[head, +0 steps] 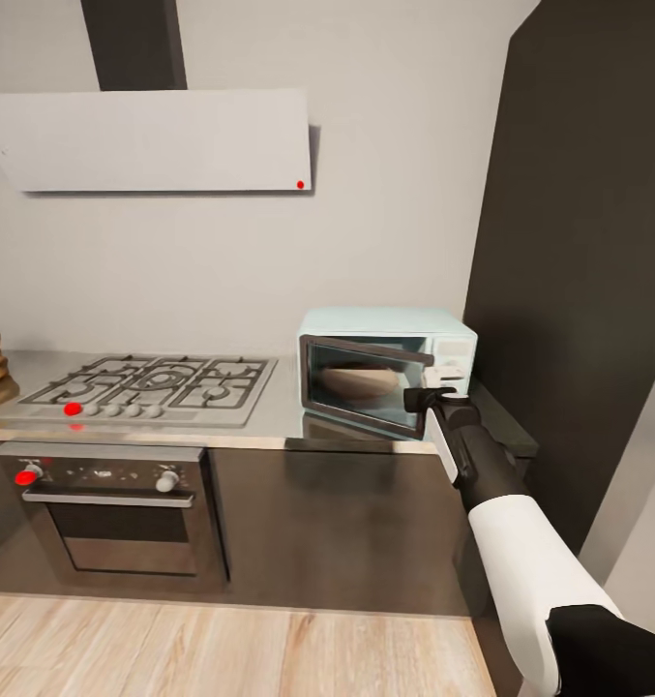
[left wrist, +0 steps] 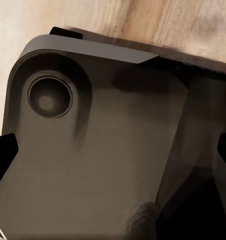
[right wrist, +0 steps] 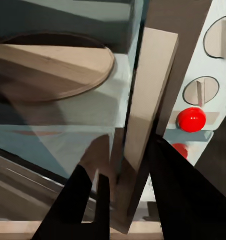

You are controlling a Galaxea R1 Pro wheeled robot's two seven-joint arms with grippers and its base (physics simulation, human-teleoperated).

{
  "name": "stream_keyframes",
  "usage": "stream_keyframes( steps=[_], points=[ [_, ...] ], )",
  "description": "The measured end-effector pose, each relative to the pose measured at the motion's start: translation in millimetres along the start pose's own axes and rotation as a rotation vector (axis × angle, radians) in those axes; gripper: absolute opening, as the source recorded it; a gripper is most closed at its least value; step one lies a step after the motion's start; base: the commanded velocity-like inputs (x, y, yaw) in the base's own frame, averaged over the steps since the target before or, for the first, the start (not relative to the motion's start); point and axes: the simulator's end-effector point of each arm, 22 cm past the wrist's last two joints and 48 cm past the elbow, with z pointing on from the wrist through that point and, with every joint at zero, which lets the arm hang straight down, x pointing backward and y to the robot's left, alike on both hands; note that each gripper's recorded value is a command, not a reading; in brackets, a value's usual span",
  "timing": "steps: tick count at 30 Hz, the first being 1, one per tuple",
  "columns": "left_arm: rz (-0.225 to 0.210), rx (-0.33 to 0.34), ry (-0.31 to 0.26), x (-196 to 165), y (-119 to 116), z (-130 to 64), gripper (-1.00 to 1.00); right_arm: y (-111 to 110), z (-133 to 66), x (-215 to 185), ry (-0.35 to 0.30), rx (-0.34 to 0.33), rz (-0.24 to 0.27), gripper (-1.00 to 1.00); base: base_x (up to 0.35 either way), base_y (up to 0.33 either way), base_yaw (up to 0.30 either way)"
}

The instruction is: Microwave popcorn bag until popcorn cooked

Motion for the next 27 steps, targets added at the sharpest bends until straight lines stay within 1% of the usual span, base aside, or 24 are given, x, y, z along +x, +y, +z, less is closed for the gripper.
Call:
stream_keyframes(
  steps=[6, 10, 13, 24, 27],
  points=[
    [0.000, -0.001, 0.000, -0.1, 0.4, 0.0, 1.00, -1.4, 0.4, 0.0, -0.001, -0.003, 0.006, -1.00, -0.021, 0.006, 0.000],
    [0.000, -0.001, 0.000, -0.1, 0.3, 0.1, 1.00, 6.2, 0.6, -0.7, -0.003, -0.034, 0.039, -1.00, -0.173, 0.000, 0.000],
    [0.000, 0.000, 0.000, 0.0, 0.2, 0.0, 1.00, 9.3, 0.2, -1.3, -0.004, -0.046, 0.052, -1.00, -0.054, 0.000, 0.000],
    [0.001, -0.001, 0.000, -0.2, 1.1, 0.0, 1.00, 9.4, 0.0, -1.3, -0.004, -0.047, 0.051, -1.00, -0.003, 0.000, 0.000],
    [0.000, -0.001, 0.000, -0.1, 0.4, 0.1, 1.00, 11.2, 0.1, -1.5, -0.005, -0.056, 0.049, -1.00, -0.101, 0.000, 0.000]
  ],
)
